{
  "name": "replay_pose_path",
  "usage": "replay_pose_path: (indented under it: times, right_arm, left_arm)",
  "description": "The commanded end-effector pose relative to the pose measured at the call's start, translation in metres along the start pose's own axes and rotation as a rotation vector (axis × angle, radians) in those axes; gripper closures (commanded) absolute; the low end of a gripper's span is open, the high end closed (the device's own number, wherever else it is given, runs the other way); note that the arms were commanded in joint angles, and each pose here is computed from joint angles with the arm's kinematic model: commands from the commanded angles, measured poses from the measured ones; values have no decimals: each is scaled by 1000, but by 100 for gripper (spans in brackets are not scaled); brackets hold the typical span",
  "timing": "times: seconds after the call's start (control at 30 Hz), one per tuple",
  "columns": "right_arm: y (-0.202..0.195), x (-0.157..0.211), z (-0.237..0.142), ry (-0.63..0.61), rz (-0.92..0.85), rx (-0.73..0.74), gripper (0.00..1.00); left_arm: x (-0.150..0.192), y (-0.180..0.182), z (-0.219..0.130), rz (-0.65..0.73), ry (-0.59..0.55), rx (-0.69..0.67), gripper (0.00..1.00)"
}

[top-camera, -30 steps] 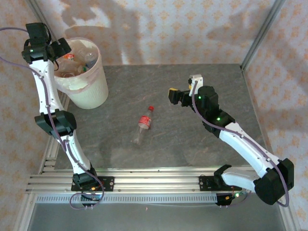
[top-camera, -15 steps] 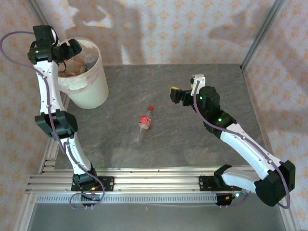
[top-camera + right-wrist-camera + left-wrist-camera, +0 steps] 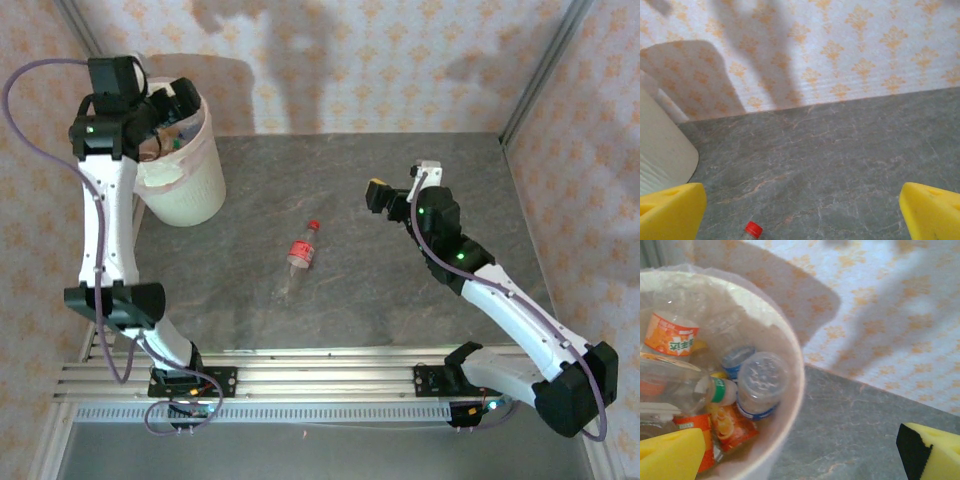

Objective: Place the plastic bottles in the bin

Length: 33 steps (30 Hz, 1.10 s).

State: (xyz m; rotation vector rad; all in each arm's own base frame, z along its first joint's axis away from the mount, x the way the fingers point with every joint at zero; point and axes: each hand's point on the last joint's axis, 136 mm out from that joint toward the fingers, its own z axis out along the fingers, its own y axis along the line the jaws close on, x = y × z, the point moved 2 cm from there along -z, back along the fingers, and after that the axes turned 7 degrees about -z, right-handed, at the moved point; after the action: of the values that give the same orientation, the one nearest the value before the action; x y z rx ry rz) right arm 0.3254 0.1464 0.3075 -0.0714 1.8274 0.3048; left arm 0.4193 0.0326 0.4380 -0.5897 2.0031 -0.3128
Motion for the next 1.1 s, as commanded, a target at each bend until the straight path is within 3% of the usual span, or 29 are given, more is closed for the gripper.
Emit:
replay_pose_path:
  times: [0.0,0.43,0.57,0.7,0.9,1.07]
  right_arm:
    - [-9,10,-6,22,70,54,1]
    - [-22,42,-10,95,201,106,1]
    - [-24,50,-10,120,209,117,1]
    - [-28,59,-11,150,209,139,1]
    - [-33,66,-10,153,230,167,1]
    - [-32,68,-6,160,228,174,1]
  left_arm:
    - [8,-13,-17,22,-63,-16,0]
    - [120,-68,-29,221,78,5,0]
    - [169,-91,-30,308,128,8,0]
    - [229,-86,-16,343,242,-37,0]
    - [332,-50,11,368,596,-88,0]
    - [394,-24,23,402,790,-165,0]
